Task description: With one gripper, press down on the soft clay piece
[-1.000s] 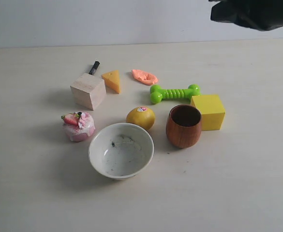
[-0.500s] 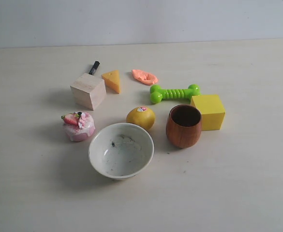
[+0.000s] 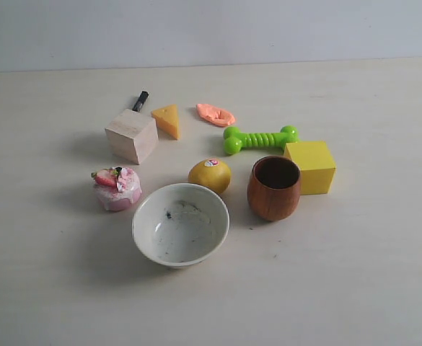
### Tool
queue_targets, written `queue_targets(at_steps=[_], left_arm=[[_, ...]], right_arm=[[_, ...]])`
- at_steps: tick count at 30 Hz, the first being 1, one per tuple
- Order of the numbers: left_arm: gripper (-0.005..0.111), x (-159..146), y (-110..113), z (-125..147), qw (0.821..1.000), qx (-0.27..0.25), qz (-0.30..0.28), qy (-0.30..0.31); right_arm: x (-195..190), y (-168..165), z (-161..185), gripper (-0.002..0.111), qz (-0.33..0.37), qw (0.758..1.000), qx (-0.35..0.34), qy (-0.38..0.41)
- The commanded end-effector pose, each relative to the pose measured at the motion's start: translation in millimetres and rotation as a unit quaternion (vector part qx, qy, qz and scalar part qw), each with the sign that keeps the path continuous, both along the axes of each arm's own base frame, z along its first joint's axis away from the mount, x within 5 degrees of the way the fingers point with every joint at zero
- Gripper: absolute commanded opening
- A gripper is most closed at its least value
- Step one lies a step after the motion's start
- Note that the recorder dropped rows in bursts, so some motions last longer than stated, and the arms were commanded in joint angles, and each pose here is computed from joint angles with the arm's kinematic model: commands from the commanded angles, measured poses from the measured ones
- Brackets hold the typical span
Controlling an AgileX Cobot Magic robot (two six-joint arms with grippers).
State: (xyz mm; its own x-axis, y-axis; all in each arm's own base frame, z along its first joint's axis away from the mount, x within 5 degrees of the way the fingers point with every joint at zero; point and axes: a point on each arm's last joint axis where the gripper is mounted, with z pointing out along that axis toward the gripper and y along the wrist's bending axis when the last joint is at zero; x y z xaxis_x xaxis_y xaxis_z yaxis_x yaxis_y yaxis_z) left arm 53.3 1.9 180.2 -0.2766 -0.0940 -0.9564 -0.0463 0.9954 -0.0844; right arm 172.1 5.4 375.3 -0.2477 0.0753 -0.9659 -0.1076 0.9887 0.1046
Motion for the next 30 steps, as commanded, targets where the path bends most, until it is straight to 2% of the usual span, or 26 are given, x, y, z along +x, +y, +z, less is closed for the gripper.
queue_targets(at_steps=[1, 6, 10, 15, 19, 26, 30], left_arm=[[0.000, 0, 0, 1, 1.000, -0.004, 0.001, -0.006], [0.000, 0, 0, 1, 1.000, -0.004, 0.001, -0.006], [0.000, 0, 0, 1, 1.000, -0.004, 0.001, -0.006], [0.000, 0, 0, 1, 1.000, -0.004, 0.001, -0.006], [0.000, 0, 0, 1, 1.000, -0.004, 0.001, -0.006], [0.000, 0, 0, 1, 1.000, -0.004, 0.001, -0.006], [0.000, 0, 0, 1, 1.000, -0.004, 0.001, -0.006]], right_arm=[[-32, -13, -17, 0.000, -0.050, 0.998, -0.035, -0.014], [-62, -12, -43, 0.000, -0.065, 0.995, -0.069, -0.021], [-78, -9, -67, 0.000, -0.070, 0.996, -0.054, -0.023], [-78, -8, -84, 0.000, -0.066, 0.997, -0.034, 0.001], [-87, -5, -84, 0.000, -0.059, 0.997, -0.036, -0.018], [-99, -3, -119, 0.000, -0.063, 0.997, -0.034, -0.010], [-105, -7, -128, 0.000, -0.094, 0.995, -0.021, -0.002]])
